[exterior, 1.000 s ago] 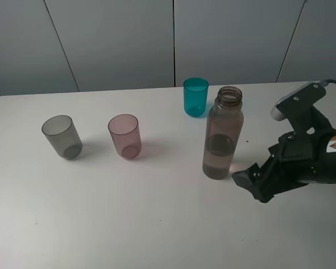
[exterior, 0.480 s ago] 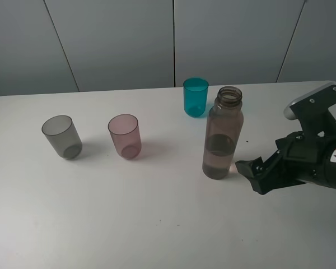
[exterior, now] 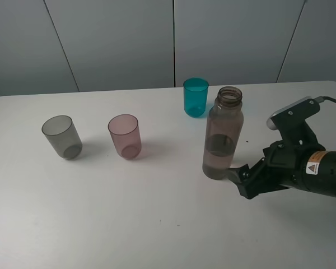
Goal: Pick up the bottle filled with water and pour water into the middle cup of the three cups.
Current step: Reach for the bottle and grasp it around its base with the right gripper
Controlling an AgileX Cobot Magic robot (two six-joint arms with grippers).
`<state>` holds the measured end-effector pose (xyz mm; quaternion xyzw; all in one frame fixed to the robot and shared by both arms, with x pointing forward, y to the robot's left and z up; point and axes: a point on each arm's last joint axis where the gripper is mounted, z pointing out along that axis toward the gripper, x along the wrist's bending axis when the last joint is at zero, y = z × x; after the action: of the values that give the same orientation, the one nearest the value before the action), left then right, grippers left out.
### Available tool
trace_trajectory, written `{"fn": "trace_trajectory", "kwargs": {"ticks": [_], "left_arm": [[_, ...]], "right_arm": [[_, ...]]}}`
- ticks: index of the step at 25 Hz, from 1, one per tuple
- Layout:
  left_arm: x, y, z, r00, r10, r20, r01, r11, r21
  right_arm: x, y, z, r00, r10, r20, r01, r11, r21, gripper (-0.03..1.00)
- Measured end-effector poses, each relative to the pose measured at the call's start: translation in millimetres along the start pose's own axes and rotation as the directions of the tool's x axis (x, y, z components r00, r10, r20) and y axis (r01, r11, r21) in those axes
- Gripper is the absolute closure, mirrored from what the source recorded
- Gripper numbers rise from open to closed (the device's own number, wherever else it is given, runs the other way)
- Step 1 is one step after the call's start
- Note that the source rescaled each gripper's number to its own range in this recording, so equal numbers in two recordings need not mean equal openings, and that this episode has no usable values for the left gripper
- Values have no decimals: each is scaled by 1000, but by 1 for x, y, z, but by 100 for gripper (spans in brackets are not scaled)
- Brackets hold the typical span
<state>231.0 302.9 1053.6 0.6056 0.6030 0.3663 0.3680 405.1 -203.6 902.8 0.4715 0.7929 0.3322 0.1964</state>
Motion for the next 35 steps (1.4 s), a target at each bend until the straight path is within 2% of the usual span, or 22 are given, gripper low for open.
{"fn": "trace_trajectory", "kwargs": {"ticks": [11, 20, 28, 35], "left_arm": [[0, 0, 0, 1000, 0, 0, 0, 1000, 0], [0, 0, 0, 1000, 0, 0, 0, 1000, 0], [0, 0, 0, 1000, 0, 0, 0, 1000, 0], [0, 0, 0, 1000, 0, 0, 0, 1000, 0]], "right_arm": [[7, 1, 11, 997, -11, -72, -1, 987, -161, 9], [8, -3, 22, 997, -8, -83, -8, 982, -186, 9], [9, 3, 26, 995, -7, -95, -20, 960, -280, 9], [9, 13, 40, 995, -10, -97, -20, 952, -306, 9]]}}
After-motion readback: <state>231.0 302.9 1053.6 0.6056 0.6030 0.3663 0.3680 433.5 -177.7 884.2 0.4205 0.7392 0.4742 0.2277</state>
